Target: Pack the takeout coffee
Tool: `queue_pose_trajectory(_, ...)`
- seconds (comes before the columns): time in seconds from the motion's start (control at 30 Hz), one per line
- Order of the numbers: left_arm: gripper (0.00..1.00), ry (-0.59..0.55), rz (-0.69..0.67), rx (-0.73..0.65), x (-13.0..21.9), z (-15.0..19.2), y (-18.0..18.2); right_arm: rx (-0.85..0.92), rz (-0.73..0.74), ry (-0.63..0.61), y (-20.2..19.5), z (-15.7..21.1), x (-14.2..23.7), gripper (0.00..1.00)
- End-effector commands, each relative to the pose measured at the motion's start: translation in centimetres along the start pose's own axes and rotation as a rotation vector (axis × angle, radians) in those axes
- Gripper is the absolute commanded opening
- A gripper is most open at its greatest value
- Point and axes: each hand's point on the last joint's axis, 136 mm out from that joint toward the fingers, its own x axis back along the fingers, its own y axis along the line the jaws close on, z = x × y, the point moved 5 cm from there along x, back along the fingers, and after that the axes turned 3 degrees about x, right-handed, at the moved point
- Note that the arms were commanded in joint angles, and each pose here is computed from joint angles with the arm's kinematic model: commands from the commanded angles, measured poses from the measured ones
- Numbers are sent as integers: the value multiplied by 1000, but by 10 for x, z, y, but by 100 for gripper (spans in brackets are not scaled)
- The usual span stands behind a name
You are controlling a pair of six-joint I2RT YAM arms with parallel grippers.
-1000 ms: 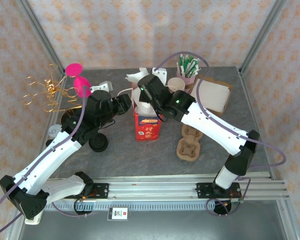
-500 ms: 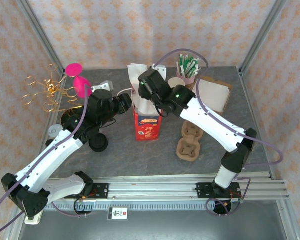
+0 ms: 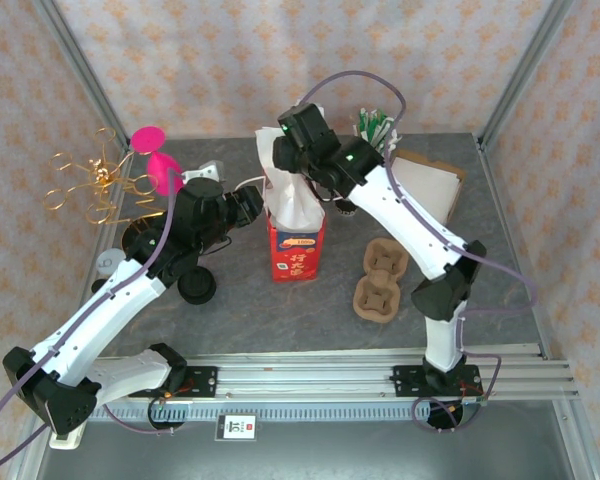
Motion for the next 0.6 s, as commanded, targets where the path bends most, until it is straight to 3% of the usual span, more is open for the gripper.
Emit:
queue_pose_trajectory(0.0, 53, -3, 24, 12, -4, -1, -2, 46, 37, 7, -7, -3, 3, 36)
queue_pose_trajectory(0.17, 53, 6, 20, 6, -9, 0, -2, 86, 28, 75, -8, 11, -2, 10)
queue_pose_trajectory(0.23, 53, 5, 19, 8, -10, 0, -2, 91, 38, 115, -10, 19, -2, 4)
queue_pose_trajectory(0.57, 53, 0, 13, 14, -12, 1, 1, 154, 101, 250, -12, 74, -21, 2)
